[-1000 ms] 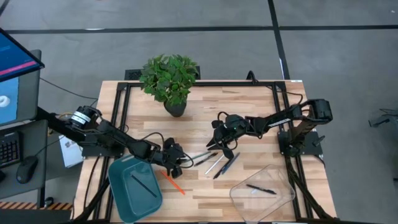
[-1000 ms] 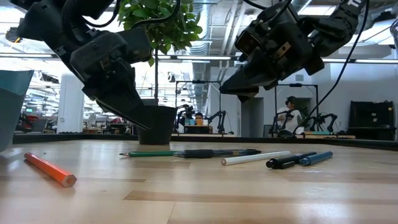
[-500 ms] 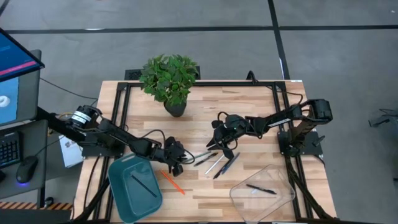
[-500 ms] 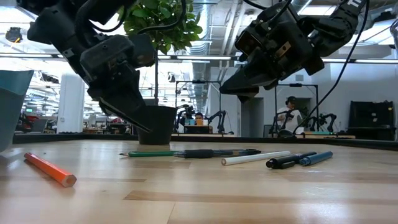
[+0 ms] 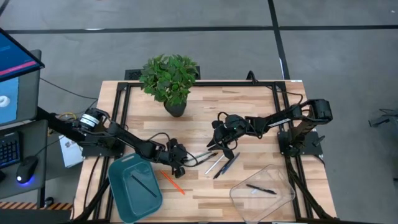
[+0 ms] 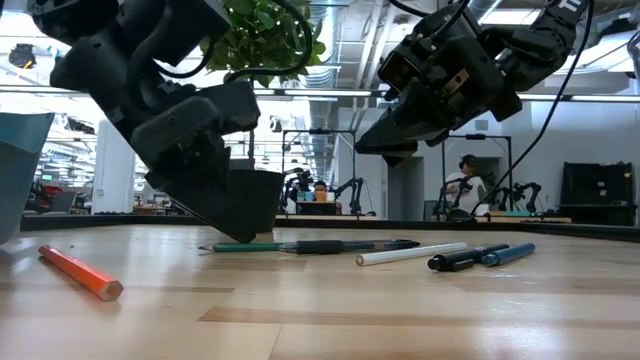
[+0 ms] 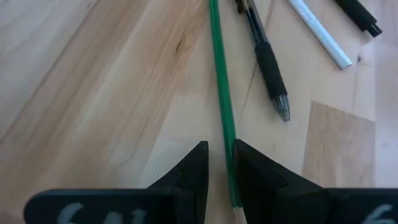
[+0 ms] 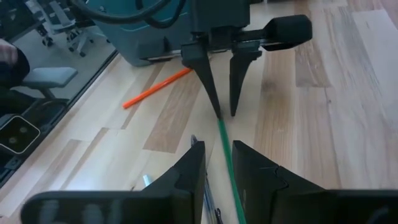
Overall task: Sort pens & pencils
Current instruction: Put the green pencil into the blue bin
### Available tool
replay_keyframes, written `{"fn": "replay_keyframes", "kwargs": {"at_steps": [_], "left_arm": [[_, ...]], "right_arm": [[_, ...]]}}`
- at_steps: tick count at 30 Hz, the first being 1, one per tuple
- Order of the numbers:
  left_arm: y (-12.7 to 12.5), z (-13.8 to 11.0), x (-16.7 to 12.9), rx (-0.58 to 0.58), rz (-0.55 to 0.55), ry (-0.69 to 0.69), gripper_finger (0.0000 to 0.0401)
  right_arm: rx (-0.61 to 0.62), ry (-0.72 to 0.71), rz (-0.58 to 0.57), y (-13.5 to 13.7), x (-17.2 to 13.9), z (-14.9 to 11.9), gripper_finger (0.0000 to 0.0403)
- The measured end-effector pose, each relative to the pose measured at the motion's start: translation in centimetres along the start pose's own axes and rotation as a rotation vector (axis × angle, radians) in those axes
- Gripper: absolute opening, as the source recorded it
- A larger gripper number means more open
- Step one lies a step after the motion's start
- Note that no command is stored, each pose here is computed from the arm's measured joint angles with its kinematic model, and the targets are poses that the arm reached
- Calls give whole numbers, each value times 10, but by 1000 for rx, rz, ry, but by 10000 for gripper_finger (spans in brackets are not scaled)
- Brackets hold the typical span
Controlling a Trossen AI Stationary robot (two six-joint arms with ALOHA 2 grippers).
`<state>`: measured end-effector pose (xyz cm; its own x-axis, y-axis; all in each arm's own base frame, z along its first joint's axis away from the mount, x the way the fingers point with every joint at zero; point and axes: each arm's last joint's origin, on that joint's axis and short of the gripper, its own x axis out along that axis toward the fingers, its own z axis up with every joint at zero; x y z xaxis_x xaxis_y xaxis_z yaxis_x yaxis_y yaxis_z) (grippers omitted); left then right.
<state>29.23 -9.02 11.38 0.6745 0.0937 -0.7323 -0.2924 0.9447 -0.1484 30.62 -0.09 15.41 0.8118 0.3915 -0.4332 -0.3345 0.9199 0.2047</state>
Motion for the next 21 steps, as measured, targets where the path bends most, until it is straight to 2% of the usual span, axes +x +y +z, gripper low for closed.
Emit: {"fn": "replay_keyframes", "kwargs": {"at_steps": [8,12,21], "left_arm": [[-3,-1,2,-6,-20,-2,63],[-9,4,1,8,-76,-32,63],[-7,4,2,11,-66,-14,63]], "right_arm": [[1,3,0,0,0,0,103],[2,4,0,0,0,0,103],[1,5,2,1,0,0,103]]}}
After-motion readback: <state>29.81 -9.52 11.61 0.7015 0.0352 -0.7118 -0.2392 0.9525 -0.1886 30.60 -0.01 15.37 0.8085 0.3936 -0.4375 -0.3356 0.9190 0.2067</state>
